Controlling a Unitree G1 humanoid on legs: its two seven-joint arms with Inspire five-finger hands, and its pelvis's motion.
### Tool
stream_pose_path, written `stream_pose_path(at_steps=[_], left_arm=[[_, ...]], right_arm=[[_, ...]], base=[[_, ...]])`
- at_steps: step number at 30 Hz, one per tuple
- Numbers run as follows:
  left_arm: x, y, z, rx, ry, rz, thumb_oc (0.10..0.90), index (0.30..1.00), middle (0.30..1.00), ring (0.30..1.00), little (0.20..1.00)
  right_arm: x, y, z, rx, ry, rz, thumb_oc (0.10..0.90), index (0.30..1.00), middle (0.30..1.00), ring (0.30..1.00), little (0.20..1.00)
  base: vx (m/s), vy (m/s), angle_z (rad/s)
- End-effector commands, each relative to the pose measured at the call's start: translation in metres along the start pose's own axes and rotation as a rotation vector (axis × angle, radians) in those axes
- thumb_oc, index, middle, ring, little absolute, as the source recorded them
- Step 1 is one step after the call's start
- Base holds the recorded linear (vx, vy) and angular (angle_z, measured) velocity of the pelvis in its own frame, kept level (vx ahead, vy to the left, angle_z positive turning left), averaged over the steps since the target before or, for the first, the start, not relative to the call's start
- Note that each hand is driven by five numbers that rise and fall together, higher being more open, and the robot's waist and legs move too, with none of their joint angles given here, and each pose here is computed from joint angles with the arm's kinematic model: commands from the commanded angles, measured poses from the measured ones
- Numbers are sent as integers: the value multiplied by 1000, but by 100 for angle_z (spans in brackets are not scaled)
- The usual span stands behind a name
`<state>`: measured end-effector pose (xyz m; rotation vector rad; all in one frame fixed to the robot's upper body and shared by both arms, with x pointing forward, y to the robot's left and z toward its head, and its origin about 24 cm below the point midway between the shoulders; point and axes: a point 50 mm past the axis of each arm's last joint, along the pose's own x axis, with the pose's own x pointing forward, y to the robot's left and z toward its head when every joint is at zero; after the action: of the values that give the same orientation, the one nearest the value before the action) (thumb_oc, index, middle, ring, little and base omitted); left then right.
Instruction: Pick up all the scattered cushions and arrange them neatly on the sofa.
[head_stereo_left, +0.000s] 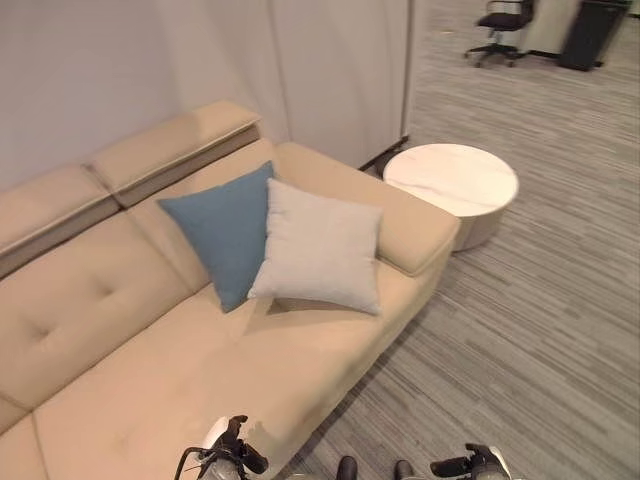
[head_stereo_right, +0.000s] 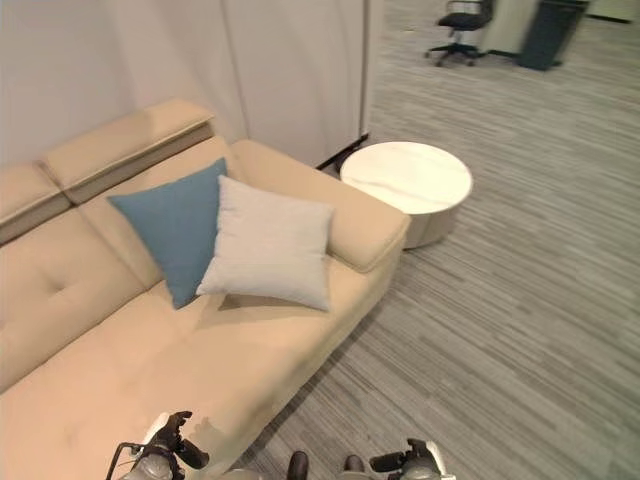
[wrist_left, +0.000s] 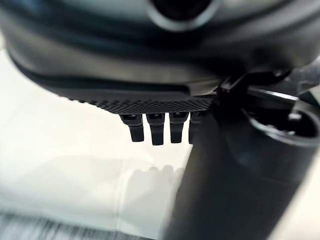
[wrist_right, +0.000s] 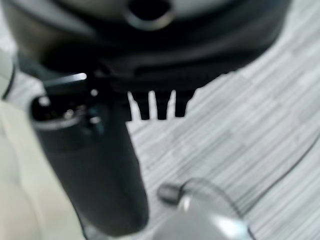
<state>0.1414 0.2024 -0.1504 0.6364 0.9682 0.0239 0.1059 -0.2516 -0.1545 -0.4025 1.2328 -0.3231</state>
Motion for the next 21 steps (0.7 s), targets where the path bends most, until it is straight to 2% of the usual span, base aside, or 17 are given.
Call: stream_pose_path(at_steps=[1, 4, 5, 6, 8, 9, 13, 17, 21], left_arm=[[-1, 12, 23, -98, -149, 68, 800, 900, 900, 900, 900], [-3, 24, 55, -143, -312, 71, 800, 900, 900, 900, 900], [-3, 24, 55, -142, -310, 70, 800, 900, 900, 900, 900], [-11, 38, 70, -127, -430, 68, 800, 900, 900, 900, 900], [-13, 43, 69, -118, -442, 71, 800, 900, 900, 900, 900], [-16, 45, 62, -133, -433, 67, 800, 900, 900, 900, 900], [-18, 43, 52, -127, -410, 58, 800, 900, 900, 900, 900], [-15, 45, 46, -140, -374, 75, 800, 900, 900, 900, 900], [-15, 50, 56, -109, -415, 100, 800, 900, 900, 900, 900]], right_arm=[[-3, -28, 83, 129, -315, -137, 800, 900, 900, 900, 900], [-7, -49, 95, 184, -391, -208, 800, 900, 900, 900, 900], [-7, -49, 94, 184, -389, -208, 800, 900, 900, 900, 900], [-13, -64, 107, 225, -465, -259, 800, 900, 900, 900, 900], [-17, -67, 115, 235, -498, -268, 800, 900, 900, 900, 900], [-22, -64, 127, 200, -547, -265, 800, 900, 900, 900, 900], [-23, -56, 124, 193, -548, -250, 800, 900, 900, 900, 900], [-26, -40, 124, 182, -551, -217, 800, 900, 900, 900, 900], [-25, -30, 113, 232, -509, -217, 800, 900, 900, 900, 900]], base=[[53, -332, 68], [46, -206, 107], [143, -44, 143], [141, -16, 108], [200, 15, 85], [201, 52, 42], [180, 89, -44], [206, 125, 30], [214, -90, 45]])
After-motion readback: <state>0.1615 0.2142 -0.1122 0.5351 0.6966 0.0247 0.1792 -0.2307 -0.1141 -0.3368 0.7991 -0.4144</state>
